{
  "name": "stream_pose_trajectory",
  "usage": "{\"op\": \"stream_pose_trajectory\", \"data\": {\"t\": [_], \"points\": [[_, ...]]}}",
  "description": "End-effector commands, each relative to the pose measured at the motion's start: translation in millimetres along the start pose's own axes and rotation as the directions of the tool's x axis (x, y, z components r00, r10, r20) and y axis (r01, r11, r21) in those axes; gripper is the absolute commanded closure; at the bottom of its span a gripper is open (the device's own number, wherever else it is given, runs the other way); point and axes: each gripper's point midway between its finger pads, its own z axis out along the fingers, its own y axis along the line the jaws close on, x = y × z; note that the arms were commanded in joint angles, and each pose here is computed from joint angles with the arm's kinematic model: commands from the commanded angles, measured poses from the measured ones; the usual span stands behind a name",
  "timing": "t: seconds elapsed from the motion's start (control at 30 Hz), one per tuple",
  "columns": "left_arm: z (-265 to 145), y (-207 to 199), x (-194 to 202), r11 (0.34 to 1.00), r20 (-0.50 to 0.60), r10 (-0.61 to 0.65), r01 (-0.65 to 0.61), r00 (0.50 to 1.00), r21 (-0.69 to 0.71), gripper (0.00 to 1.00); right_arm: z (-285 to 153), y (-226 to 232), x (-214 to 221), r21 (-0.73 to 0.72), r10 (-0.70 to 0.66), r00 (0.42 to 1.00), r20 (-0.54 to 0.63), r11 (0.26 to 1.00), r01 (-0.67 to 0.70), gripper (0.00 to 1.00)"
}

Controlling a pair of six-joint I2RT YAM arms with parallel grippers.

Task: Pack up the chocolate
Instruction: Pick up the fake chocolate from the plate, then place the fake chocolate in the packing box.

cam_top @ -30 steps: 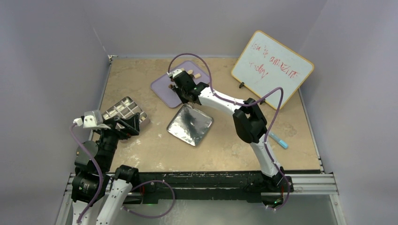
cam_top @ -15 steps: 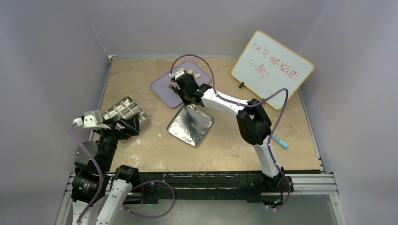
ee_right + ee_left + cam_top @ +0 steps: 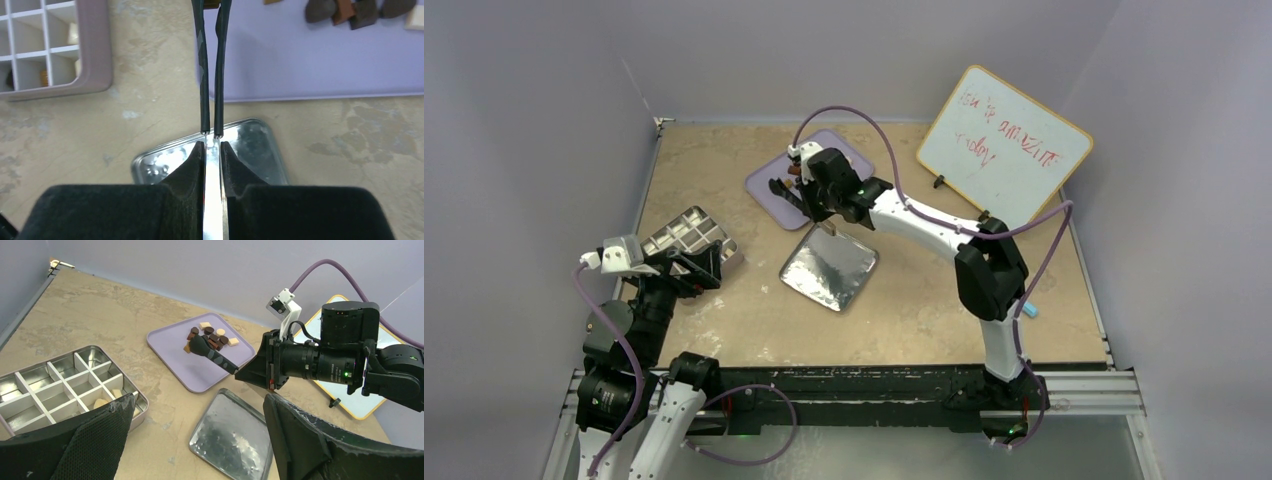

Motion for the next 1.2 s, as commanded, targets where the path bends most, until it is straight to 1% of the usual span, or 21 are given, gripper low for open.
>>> {"op": "stream_pose_trajectory", "data": {"t": [0.0,0.13,0.33,0.57,0.8,1.17], "points": [[3,-2,-2,1.0,0.005,-0.007,0.006,1.0,0.004,0.02,-13,46,-17,-0.151,0.033,0.998,0.062,0.988,-0.023,0.91],[3,-2,-2,1.0,0.006,-0.007,0.007,1.0,0.003,0.02,-12,78,-14,-0.228,0.021,0.998,0.061,0.974,-0.007,0.91],[2,-2,-2,1.0,0.007,-0.007,0.007,1.0,0.004,0.02,-18,122,-12,-0.304,-0.014,0.998,0.067,0.952,0.034,0.91],[1,-2,-3,1.0,0.011,-0.007,0.007,1.0,0.006,0.02,-16,163,-3,-0.378,-0.048,0.998,0.045,0.924,0.062,0.9],[2,-2,-3,1.0,0.009,-0.007,0.007,1.0,0.004,0.02,-10,185,1,-0.41,-0.07,0.997,0.029,0.909,0.076,0.89],[1,-3,-4,1.0,0.013,-0.007,0.006,1.0,0.01,0.02,-1,205,4,-0.429,-0.085,0.996,0.005,0.9,0.078,0.86]]}}
